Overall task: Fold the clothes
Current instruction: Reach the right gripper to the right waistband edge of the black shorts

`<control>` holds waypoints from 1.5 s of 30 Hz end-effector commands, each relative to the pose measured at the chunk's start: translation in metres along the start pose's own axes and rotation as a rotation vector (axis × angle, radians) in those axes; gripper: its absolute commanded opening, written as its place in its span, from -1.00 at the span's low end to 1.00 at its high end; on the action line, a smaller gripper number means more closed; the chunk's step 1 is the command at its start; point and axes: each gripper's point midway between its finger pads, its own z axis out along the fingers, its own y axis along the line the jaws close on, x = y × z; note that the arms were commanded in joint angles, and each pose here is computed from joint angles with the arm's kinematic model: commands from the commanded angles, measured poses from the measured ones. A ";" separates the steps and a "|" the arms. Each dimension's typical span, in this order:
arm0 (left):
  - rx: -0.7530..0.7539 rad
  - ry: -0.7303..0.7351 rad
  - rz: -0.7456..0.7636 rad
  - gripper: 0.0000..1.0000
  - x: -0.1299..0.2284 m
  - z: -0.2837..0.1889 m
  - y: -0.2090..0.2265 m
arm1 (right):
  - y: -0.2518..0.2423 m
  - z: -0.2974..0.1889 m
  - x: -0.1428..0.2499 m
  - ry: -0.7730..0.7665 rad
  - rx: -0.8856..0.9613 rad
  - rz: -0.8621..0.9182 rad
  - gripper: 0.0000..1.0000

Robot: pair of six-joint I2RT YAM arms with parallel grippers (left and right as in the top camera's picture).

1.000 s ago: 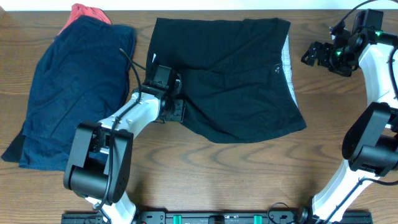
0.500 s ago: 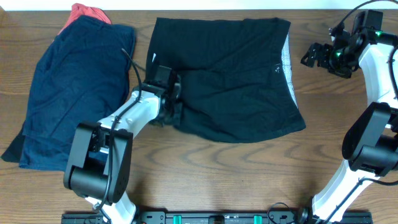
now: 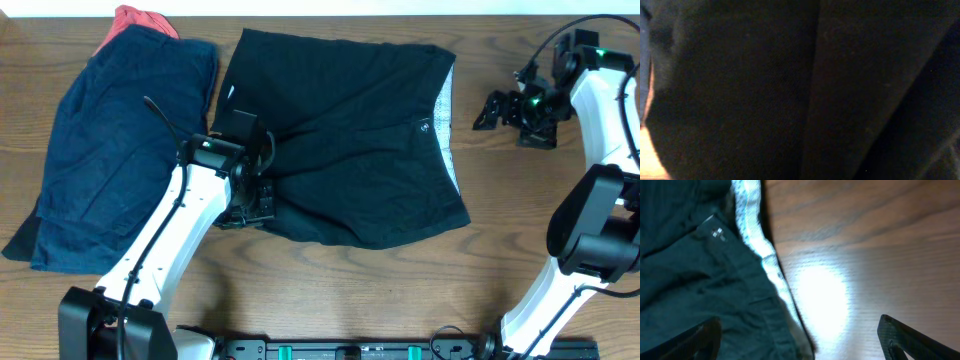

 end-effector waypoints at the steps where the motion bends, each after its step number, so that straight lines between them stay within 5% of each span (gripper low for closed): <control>1: -0.004 -0.001 -0.034 -0.88 0.000 0.007 0.002 | 0.025 -0.022 0.006 -0.042 0.029 -0.039 0.93; 9: -0.007 0.004 -0.035 -0.87 0.003 0.017 0.004 | 0.042 -0.038 0.051 -0.059 0.356 -0.032 0.98; 19: -0.006 -0.008 -0.033 -0.88 0.001 0.025 0.005 | 0.052 0.041 0.134 0.074 0.358 -0.147 0.98; 29: -0.003 -0.033 -0.031 -0.88 -0.004 0.028 0.004 | 0.030 0.081 0.141 0.075 0.256 -0.100 0.93; 35: -0.004 -0.028 -0.032 -0.88 -0.001 0.036 0.006 | 0.013 0.094 0.151 0.088 0.242 -0.025 0.29; 40: -0.010 -0.017 -0.033 -0.88 0.003 0.043 0.009 | 0.008 0.101 0.158 0.100 0.217 0.011 -0.90; 45: -0.009 -0.018 -0.033 -0.88 0.003 0.042 0.009 | 0.007 0.089 0.152 0.076 0.170 0.059 -0.98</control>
